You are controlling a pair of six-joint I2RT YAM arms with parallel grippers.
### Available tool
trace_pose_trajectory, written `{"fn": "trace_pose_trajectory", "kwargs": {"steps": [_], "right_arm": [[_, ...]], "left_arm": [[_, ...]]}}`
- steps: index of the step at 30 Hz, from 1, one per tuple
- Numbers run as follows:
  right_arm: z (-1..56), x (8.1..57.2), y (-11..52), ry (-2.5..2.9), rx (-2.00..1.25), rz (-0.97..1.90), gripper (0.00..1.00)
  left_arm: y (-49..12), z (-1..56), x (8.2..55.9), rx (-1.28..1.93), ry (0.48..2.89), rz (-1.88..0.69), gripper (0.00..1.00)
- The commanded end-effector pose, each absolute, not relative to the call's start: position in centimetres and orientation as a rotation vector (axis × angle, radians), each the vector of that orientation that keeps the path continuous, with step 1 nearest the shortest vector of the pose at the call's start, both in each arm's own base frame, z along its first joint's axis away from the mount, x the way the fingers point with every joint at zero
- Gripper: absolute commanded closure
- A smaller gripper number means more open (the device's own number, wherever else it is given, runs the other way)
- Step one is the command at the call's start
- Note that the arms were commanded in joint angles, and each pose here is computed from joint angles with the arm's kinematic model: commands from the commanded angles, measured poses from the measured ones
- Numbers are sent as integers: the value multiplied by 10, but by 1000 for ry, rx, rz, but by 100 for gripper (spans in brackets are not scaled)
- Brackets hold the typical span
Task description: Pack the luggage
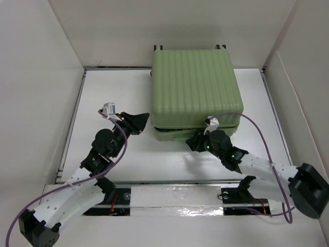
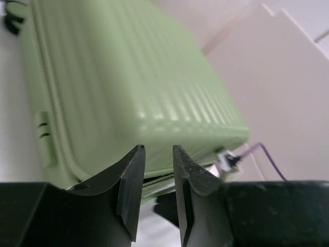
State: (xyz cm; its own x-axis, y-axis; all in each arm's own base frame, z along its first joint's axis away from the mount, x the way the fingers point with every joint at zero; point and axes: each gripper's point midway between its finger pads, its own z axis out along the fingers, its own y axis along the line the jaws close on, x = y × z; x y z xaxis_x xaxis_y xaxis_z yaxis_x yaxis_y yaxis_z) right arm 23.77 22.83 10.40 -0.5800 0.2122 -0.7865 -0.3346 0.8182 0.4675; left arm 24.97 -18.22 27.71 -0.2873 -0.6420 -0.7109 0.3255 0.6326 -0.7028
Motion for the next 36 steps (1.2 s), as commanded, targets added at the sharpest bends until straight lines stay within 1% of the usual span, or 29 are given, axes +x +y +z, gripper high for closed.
{"fn": "trace_pose_trajectory", "kwargs": {"steps": [1,2,4,6,7,8,9,11,12,13,15,16,17,18,19,20,21,22,23,24,25,26,27,28,29,31,32,36], "right_arm": [[160,277,263,1831,-76,837,52],[165,272,276,1818,-105,875,51],[171,263,286,1837,-140,871,51],[180,250,284,1838,-155,871,49],[182,243,277,1846,-154,857,48],[207,235,264,1788,-127,882,48],[199,226,250,1842,-125,833,47],[207,214,227,1840,-78,822,46],[214,203,206,1826,-44,811,47],[216,203,189,1817,28,771,48],[231,205,152,1756,156,701,64],[239,218,120,1698,269,573,71],[247,225,103,1658,314,504,83],[271,233,86,1579,367,459,88],[273,252,55,1565,425,276,94],[282,263,40,1552,456,213,100],[312,272,35,1528,450,229,100],[305,290,23,1573,475,168,100],[311,298,-23,1530,583,74,100],[321,304,-40,1484,610,76,100],[320,311,-40,1491,585,162,100],[309,319,-53,1507,604,174,100],[310,322,-84,1458,649,148,100],[294,331,-75,1523,617,248,100],[264,344,-79,1608,634,277,97],[240,355,-66,1689,583,382,93],[217,356,-62,1730,600,414,92],[174,364,-40,1773,583,524,89]], "left_arm": [[-202,311,242,-138,1510,-1070,76],[-208,307,243,-121,1526,-1084,77],[-225,302,239,-64,1547,-1115,82],[-246,289,229,-10,1593,-1097,83],[-273,281,203,66,1630,-1129,83],[-276,263,211,11,1671,-1011,83],[-283,258,205,19,1692,-972,83],[-294,239,199,-3,1741,-893,82],[-296,233,199,-14,1750,-903,79],[-301,229,197,-30,1754,-943,77],[-307,205,205,-20,1782,-964,70],[-309,196,208,-25,1804,-962,68],[-315,175,210,0,1852,-921,67],[-320,173,213,-2,1861,-908,65],[-324,169,215,4,1871,-899,63],[-330,161,216,21,1893,-886,62],[-334,160,216,27,1892,-891,57],[-336,159,217,31,1895,-894,55],[-339,153,217,40,1905,-888,53],[-343,154,218,38,1897,-905,48],[-344,151,218,38,1906,-902,46],[-345,146,219,35,1918,-889,44],[-346,142,220,22,1928,-886,41],[-346,139,220,13,1935,-883,39],[-345,132,224,2,1945,-869,38],[-347,124,225,-3,1953,-870,37],[-346,122,228,-12,1957,-868,37],[-344,113,238,-37,1971,-873,37]]}}
